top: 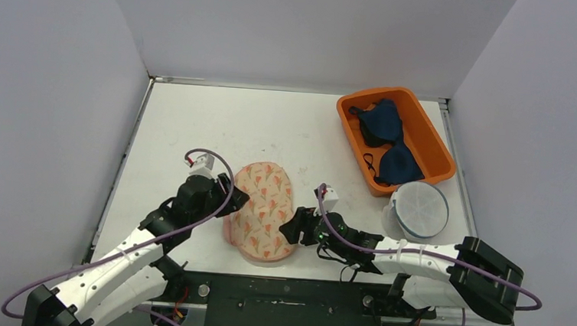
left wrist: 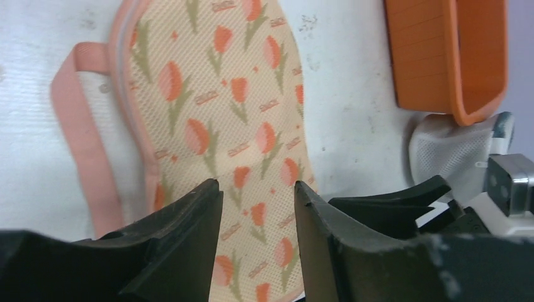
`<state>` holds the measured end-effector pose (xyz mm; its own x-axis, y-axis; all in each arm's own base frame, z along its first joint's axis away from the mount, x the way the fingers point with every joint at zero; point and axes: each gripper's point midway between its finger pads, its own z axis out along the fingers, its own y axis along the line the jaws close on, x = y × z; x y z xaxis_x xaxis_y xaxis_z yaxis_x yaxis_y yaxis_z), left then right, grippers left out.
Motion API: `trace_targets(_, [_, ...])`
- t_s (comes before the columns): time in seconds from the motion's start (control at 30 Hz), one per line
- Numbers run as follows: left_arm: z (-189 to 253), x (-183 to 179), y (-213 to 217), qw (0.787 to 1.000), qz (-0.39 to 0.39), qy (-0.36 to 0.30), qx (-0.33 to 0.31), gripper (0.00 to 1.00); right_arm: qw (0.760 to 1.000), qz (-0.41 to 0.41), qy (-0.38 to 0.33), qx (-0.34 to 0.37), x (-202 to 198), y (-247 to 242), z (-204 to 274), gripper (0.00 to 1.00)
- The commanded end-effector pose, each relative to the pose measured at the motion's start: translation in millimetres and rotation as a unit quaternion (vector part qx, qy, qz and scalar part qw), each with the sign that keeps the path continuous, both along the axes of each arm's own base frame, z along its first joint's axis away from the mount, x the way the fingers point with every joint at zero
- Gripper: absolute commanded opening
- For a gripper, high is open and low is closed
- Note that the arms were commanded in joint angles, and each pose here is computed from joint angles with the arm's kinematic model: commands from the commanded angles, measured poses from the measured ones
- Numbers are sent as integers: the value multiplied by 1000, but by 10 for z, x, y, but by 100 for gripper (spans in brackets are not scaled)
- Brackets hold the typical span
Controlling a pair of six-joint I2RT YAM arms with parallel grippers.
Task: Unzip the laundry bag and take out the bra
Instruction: Adjust the laundry bag at the center of the board.
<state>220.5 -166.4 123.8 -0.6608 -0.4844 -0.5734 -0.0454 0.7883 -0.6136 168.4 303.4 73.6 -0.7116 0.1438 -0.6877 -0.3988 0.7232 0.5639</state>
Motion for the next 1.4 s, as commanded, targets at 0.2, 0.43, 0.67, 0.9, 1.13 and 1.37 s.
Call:
trace_targets(0.2, [-335, 372, -443, 999, -25, 26, -36, 23, 998, -40, 3, 42, -58, -74, 277, 72])
trace_targets(0.43, [-624, 278, -283, 999, 6, 34, -32, 21, 987, -72, 95, 107, -383, -100, 120, 78])
trace_targets(0.67, [-763, 178, -176, 999, 15, 35, -26, 21, 977, -103, 137, 129, -454, -92, -29, 85])
trace_targets(0.9, [-801, 118, -149, 999, 15, 35, -32, 21, 970, -101, 158, 153, -424, 157, -112, 78])
trace_targets(1.13, [-827, 47, -117, 999, 12, 38, -32, 21, 968, -115, 160, 157, -309, 244, -237, 41])
trace_targets(1.37, [-565, 18, -119, 998, 14, 27, -54, 27, 989, -90, 116, 23, -52, -26, -445, 8])
